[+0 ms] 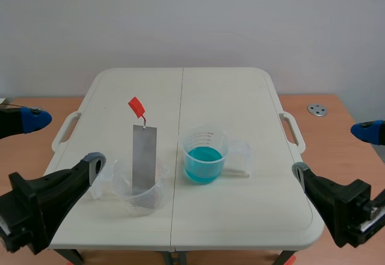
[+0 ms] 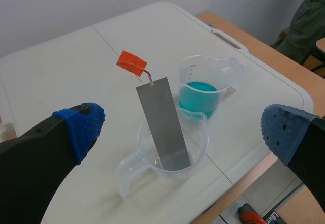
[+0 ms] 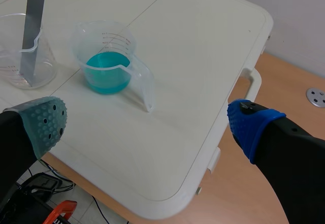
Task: Hold the metal plate by the orange handle, dip it into the blue solution, take it out and point at it, then put the plate back in the beaker on the left.
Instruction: 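Lift the metal plate out of the left beaker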
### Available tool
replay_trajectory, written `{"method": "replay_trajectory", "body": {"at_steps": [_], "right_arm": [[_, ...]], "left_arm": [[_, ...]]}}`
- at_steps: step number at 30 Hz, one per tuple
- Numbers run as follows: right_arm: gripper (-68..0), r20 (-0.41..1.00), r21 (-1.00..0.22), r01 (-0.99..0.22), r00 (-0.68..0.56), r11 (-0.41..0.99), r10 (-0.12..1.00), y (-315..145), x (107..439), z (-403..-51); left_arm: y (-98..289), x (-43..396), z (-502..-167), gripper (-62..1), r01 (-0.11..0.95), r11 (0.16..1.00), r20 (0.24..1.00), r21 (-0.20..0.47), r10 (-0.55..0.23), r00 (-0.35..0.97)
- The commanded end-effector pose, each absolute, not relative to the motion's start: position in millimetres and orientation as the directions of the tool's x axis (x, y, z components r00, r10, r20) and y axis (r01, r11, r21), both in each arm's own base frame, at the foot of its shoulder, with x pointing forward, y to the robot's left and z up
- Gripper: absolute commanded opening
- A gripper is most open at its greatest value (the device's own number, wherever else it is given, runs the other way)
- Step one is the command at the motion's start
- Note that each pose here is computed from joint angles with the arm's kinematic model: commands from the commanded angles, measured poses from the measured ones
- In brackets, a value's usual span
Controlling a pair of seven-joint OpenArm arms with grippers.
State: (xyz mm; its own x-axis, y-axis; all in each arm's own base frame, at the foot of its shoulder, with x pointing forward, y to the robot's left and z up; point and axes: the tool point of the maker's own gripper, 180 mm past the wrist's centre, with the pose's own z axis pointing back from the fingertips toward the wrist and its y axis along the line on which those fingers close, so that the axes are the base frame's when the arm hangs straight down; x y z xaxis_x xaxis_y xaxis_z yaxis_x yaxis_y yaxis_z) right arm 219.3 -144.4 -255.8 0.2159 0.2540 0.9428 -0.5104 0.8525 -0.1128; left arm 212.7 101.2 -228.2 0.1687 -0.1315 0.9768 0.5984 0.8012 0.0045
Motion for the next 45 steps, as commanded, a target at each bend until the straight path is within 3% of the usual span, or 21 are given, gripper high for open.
{"method": "replay_trajectory", "body": {"at_steps": [1,24,25,29,30,37,45], "right_arm": [[-1.2,0.951,-0.122,-0.515,0.182,0.848,0.248,-142,224,-246],[-1.2,0.963,-0.118,-0.564,0.136,0.818,0.233,-128,230,-237],[-1.2,0.965,-0.118,-0.567,0.129,0.815,0.229,-126,232,-235],[-1.2,0.970,-0.110,-0.601,0.107,0.791,0.216,-113,236,-231],[-1.2,0.971,-0.111,-0.606,0.104,0.788,0.217,-110,237,-231],[-1.2,0.979,-0.110,-0.634,0.062,0.766,0.192,-94,249,-224],[-1.2,0.988,-0.077,-0.684,0.047,0.725,0.148,-71,267,-221]], "left_arm": [[100,213,-225,1.4,0.597,0.802,0.979,-0.003,-0.118,0.164],[100,213,-226,1.1,0.597,0.802,0.978,-0.003,-0.121,0.168],[100,213,-226,-7.6,0.597,0.802,0.978,-0.003,-0.121,0.168],[101,212,-231,-54.6,0.597,0.802,0.972,-0.004,-0.138,0.191],[101,212,-231,-60.1,0.597,0.802,0.972,-0.003,-0.138,0.191],[105,210,-235,-59.3,0.584,0.812,0.968,-0.002,-0.146,0.206],[134,184,-262,-59.3,0.563,0.826,0.909,0.042,-0.265,0.322]]}}
